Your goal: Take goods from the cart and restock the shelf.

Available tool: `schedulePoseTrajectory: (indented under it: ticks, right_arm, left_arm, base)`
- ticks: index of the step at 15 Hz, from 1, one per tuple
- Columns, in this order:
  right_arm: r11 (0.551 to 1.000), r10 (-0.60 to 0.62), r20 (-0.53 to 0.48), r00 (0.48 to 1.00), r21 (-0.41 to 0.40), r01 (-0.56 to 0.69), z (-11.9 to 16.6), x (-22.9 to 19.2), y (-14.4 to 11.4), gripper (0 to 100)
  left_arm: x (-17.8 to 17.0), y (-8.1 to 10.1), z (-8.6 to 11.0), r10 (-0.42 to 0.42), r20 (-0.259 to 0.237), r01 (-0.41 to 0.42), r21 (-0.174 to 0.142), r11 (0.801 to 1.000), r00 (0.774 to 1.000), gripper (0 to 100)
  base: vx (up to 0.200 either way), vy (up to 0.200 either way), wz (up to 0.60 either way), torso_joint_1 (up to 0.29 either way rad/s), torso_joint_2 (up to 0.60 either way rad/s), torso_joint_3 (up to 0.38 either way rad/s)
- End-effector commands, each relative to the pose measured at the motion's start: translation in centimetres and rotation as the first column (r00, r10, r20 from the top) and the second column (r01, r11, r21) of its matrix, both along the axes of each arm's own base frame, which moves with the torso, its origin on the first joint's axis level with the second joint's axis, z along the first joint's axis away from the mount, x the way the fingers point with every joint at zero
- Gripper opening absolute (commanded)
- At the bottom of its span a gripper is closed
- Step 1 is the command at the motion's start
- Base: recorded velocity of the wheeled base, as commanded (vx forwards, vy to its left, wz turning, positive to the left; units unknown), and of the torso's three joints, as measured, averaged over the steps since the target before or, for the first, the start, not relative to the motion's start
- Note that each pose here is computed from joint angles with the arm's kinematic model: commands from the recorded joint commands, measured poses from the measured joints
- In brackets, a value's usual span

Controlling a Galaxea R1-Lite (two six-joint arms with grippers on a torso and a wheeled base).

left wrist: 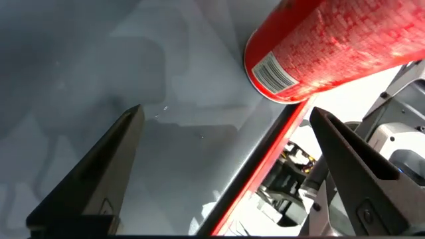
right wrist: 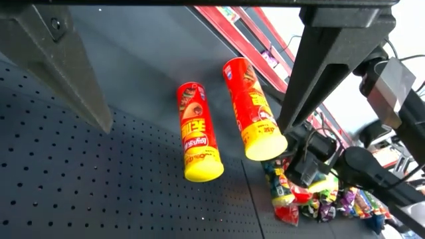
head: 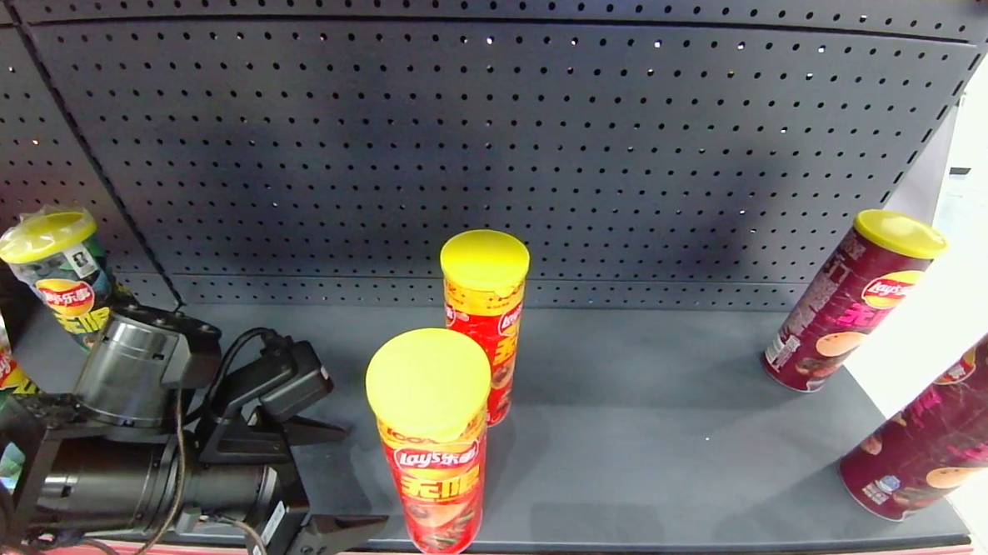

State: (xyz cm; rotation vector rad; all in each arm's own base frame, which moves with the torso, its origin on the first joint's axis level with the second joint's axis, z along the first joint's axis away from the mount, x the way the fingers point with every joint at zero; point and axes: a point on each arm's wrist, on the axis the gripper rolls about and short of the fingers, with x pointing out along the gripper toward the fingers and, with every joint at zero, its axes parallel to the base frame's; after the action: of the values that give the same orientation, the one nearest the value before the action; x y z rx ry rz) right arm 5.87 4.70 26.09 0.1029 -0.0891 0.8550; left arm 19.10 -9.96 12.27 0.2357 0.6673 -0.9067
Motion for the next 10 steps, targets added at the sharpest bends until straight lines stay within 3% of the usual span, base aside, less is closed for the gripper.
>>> schedulePoseTrajectory:
  ticks: [1, 10]
  right_arm:
    - [1.0, 0.0, -0.002, 1.0, -0.002, 0.0, 0.0, 0.1, 0.1, 100]
    - [1.0, -0.001, -0.001, 1.0, -0.001, 0.001, 0.2, 0.2, 0.1, 100]
  left_arm:
    - [0.4, -0.2, 0.0, 0.003, 0.002, -0.003, 0.003, 1.0, 1.0, 100]
    - [2.0, -1.3, 0.2, 0.004, 0.012, -0.004, 0.011, 1.0, 1.0, 100]
  base:
    - [0.0, 0.0, 0.0, 0.0, 0.0, 0.0]
    - [0.0, 0.0, 0.0, 0.0, 0.0, 0.0]
